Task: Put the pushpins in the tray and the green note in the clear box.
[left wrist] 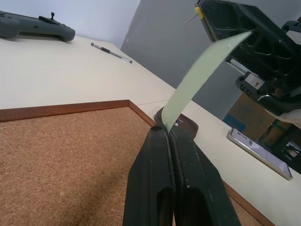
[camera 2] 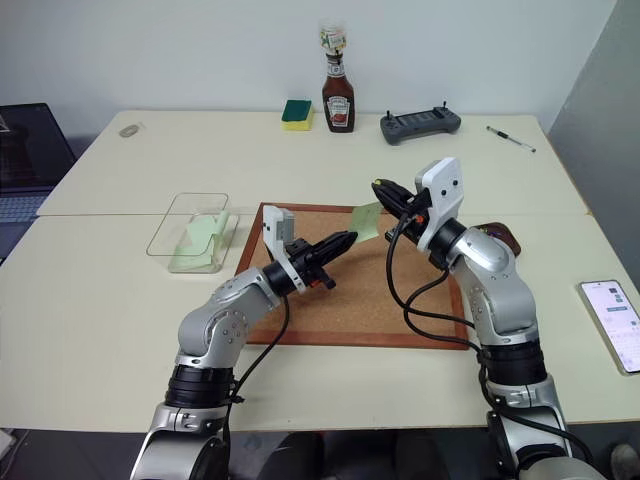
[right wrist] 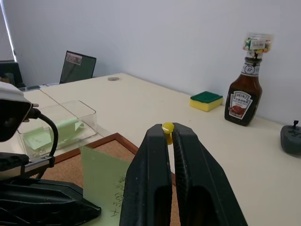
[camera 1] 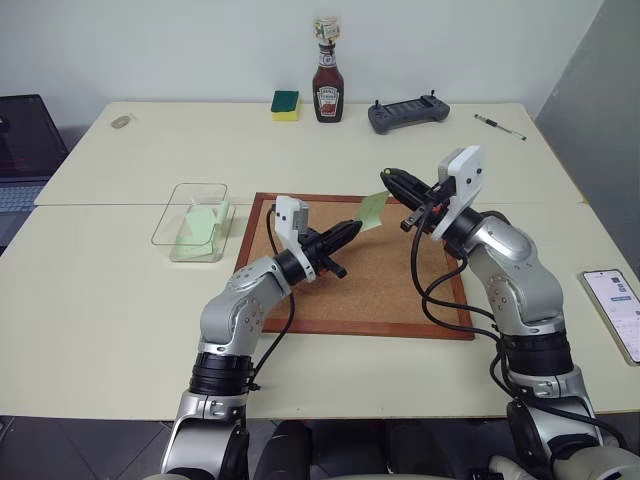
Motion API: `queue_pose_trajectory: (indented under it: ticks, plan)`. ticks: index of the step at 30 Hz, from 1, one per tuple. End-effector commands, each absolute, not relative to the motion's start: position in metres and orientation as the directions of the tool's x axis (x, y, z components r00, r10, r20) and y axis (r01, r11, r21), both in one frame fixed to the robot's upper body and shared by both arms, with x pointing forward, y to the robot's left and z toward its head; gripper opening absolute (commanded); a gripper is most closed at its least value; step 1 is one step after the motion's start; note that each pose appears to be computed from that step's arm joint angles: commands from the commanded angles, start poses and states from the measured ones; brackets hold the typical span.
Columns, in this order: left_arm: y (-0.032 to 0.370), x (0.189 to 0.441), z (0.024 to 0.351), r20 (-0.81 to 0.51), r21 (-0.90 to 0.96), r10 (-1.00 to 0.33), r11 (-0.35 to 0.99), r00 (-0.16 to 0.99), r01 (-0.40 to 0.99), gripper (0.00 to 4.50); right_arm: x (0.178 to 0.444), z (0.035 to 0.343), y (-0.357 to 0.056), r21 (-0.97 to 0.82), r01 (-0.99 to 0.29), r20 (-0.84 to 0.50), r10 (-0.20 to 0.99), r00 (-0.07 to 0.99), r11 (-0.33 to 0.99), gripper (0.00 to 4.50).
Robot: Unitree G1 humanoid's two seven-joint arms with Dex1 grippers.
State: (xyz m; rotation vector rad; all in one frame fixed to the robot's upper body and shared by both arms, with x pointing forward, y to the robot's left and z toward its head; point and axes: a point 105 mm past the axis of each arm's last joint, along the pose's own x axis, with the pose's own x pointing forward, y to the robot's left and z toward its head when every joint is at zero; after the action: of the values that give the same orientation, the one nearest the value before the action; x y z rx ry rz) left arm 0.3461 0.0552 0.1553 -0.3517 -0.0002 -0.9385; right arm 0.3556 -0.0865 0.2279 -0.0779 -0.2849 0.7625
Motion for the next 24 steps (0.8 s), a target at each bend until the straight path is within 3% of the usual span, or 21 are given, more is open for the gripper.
queue_pose_trajectory:
  ticks: [1,7,13,24]
  plan:
    - [0.055,0.345,0.161,0.174,-0.269,-0.785,0.543,0.595,0.795,0.05,0.354,0.257,-0.099,-0.181,-0.627,0.317,0.649,0.692,0.758,0.00]
    - [0.060,0.346,0.156,0.156,-0.263,-0.771,0.570,0.617,0.779,0.05,0.372,0.250,-0.159,-0.259,-0.431,0.247,0.491,0.835,0.864,0.00]
    - [0.062,0.349,0.157,0.150,-0.242,-0.768,0.582,0.623,0.776,0.05,0.386,0.211,-0.230,-0.438,-0.198,0.038,0.238,0.971,0.877,0.00]
    - [0.057,0.350,0.159,0.140,-0.205,-0.786,0.572,0.602,0.794,0.05,0.388,0.159,-0.251,-0.439,-0.219,-0.170,0.159,0.973,0.872,0.00]
